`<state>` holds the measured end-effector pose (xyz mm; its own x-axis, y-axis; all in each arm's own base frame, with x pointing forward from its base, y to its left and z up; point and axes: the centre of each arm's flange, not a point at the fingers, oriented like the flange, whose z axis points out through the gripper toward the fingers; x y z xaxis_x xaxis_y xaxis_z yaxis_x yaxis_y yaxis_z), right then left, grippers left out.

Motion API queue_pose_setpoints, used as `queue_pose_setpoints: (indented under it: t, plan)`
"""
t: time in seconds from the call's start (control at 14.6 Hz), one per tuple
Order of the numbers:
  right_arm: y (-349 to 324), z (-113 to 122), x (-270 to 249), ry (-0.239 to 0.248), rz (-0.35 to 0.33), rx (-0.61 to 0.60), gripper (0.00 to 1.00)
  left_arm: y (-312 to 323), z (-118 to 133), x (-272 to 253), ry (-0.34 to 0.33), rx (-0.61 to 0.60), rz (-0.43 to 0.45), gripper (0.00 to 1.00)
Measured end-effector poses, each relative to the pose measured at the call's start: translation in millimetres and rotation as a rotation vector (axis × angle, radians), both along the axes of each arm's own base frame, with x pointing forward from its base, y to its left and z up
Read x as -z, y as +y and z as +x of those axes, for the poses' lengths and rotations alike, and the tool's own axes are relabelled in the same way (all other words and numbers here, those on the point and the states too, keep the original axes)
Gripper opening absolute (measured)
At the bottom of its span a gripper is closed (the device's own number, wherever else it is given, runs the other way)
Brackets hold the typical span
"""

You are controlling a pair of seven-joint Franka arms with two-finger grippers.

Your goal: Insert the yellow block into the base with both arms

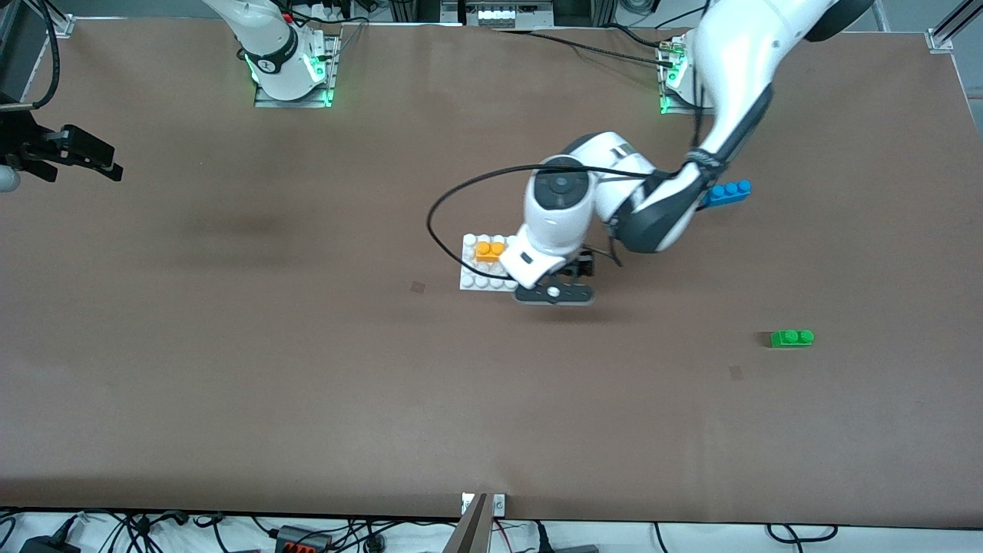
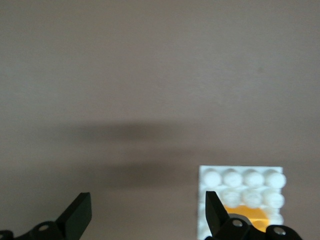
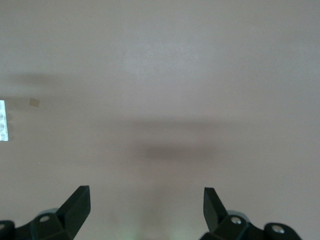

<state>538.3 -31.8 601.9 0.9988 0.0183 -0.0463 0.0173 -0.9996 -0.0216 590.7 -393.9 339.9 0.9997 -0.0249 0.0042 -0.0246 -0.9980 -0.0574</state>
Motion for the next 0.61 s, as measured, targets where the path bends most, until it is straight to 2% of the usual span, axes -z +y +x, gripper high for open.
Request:
queue_pose_setpoints:
  t: [0.41, 0.61]
  plan:
    - [1.5, 1.1, 0.0, -0.007, 0.000, -0.003, 1.00, 116.1, 56.5, -7.4, 0.022, 0.163, 0.059, 1.00]
    - [6.0, 1.4, 0.0, -0.007, -0.001, -0.011, 1.00, 159.7, 68.2, -20.0, 0.057, 0.220, 0.053, 1.00]
